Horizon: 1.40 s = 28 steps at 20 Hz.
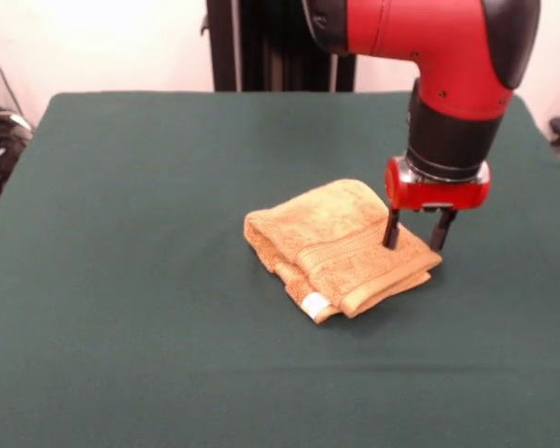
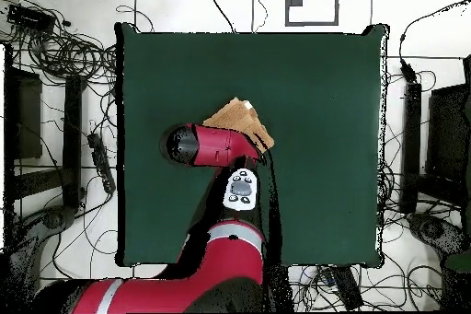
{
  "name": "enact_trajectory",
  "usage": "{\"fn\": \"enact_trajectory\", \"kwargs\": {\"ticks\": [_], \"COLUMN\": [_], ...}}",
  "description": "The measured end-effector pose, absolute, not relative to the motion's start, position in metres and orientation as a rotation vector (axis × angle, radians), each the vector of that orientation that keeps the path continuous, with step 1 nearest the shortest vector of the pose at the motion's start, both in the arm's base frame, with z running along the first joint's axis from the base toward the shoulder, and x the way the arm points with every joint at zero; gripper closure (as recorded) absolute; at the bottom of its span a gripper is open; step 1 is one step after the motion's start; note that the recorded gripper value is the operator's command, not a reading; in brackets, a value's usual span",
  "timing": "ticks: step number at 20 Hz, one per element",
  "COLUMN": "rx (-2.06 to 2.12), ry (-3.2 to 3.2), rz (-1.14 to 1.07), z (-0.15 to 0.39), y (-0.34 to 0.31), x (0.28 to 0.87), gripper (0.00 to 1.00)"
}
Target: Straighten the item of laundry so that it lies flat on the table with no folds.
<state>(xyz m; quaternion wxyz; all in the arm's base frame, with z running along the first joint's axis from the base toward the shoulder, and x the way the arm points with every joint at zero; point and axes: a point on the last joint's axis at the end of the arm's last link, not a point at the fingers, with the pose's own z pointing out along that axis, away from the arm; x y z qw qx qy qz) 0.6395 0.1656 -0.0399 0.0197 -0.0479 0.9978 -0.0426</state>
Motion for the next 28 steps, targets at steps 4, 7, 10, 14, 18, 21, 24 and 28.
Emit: {"fn": "enact_trajectory", "kwargs": {"ticks": [4,7,10,14,18,21,24,28], "rx": [-0.146,-0.137,-0.13,-0.132,-0.126,-0.112,-0.1,-0.071], "ry": [3.088,3.079,3.079,3.076,3.075,3.073,3.069,3.054], "rz": [-0.16,-0.178,-0.181,-0.193,-0.201,-0.204,-0.218,-0.241], "z": [-0.039,-0.037,-0.038,-0.038,-0.038,-0.036,-0.031,-0.002], "y": [0.164,0.161,0.162,0.163,0.164,0.164,0.166,0.18], "x": [0.642,0.646,0.647,0.647,0.646,0.647,0.645,0.638], "gripper": [1.0,1.0,1.0,1.0,1.0,1.0,1.0,1.0]}}
